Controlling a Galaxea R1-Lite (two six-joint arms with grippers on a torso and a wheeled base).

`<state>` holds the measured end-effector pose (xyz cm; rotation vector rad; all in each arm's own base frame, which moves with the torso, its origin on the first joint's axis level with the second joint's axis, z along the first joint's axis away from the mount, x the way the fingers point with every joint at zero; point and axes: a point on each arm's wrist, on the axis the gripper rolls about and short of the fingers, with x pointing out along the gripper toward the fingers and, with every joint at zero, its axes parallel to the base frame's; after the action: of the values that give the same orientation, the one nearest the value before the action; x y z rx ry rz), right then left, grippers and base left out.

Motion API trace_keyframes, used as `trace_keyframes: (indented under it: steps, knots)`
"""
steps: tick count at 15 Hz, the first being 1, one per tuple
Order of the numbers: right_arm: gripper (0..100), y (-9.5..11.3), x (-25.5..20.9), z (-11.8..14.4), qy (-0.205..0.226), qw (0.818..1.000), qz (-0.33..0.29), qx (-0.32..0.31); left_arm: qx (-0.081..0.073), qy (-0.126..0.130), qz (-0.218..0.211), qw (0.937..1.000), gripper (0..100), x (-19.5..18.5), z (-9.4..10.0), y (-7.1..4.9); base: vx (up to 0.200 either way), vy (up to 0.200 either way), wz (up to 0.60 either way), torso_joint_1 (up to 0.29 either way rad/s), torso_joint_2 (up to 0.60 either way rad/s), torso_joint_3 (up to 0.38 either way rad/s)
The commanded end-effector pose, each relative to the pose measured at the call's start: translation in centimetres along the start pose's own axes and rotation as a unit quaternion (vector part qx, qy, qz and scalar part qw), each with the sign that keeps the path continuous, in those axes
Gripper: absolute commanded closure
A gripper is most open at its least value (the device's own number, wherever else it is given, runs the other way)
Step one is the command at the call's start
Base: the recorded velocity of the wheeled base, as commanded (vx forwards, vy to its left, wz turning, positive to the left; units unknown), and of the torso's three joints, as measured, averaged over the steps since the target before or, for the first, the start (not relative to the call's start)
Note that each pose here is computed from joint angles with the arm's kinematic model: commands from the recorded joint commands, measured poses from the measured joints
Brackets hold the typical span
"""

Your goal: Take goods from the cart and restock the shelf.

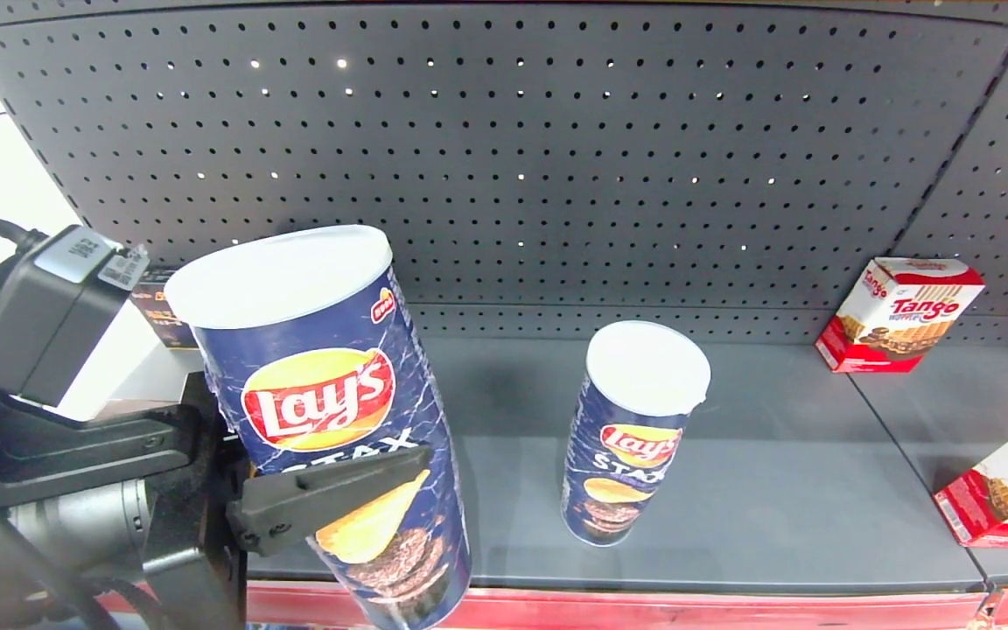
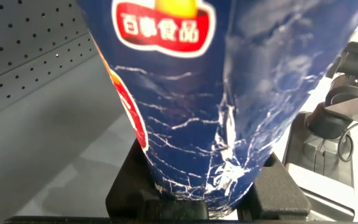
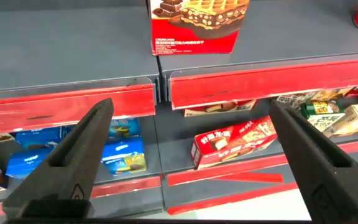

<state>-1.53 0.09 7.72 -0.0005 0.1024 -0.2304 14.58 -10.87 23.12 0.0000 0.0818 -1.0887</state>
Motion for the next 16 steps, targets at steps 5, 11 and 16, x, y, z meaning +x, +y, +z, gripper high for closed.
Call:
trace_keyframes:
  steps: [5,11,16]
  knots:
    - [0,0.0,0.0,0.0,0.003,1.000,0.000,0.000,0.005,0.001,0.008,1.0000,100,1.9,0.9,1.3,0.000,0.000,0.00,0.000,0.00,0.000]
    - [0,0.0,0.1,0.0,0.004,1.000,0.000,-0.001,0.046,0.025,0.027,0.9983,100,4.1,0.2,4.6,0.000,0.000,0.00,0.000,0.00,0.000]
    - [0,0.0,0.1,0.0,0.004,1.000,0.000,-0.001,0.077,-0.032,0.014,0.9964,100,8.0,2.3,7.6,0.000,0.000,0.00,0.000,0.00,0.000]
